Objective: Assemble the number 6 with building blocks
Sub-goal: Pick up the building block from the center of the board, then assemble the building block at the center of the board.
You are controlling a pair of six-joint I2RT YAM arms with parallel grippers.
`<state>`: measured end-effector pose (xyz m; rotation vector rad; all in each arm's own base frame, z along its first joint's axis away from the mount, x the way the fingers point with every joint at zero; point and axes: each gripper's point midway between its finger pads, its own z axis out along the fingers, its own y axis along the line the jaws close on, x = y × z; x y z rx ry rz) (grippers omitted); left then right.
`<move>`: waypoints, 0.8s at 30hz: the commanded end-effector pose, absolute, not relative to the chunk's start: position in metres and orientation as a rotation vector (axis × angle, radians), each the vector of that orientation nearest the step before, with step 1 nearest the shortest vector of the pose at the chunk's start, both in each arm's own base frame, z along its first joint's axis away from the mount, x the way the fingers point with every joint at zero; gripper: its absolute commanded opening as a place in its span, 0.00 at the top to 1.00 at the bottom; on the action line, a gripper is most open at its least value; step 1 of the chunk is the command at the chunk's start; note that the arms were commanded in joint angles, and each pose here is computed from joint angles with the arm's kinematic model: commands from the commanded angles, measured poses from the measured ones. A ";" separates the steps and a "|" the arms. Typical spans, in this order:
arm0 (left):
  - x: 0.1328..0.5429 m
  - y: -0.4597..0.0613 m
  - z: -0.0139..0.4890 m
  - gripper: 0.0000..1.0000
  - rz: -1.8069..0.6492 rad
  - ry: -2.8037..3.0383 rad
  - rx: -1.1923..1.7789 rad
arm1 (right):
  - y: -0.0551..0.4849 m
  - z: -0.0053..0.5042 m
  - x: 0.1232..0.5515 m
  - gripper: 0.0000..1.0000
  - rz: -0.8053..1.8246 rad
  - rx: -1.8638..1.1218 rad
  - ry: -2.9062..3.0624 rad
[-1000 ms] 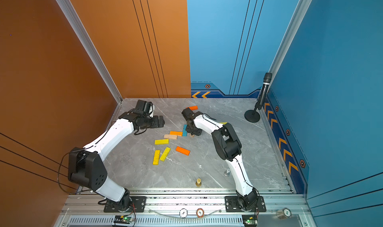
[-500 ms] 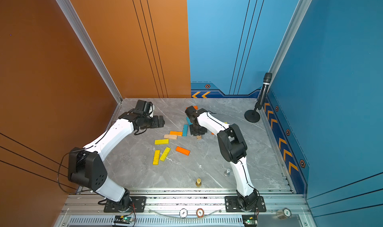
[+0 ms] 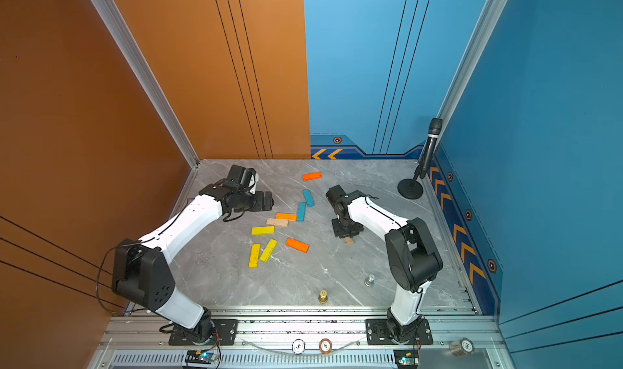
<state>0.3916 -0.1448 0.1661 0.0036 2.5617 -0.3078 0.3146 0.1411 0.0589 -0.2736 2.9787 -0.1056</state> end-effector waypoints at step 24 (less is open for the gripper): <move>0.390 -0.145 0.158 0.02 -0.274 2.581 0.025 | 0.128 0.017 0.350 0.70 -0.145 -0.081 2.963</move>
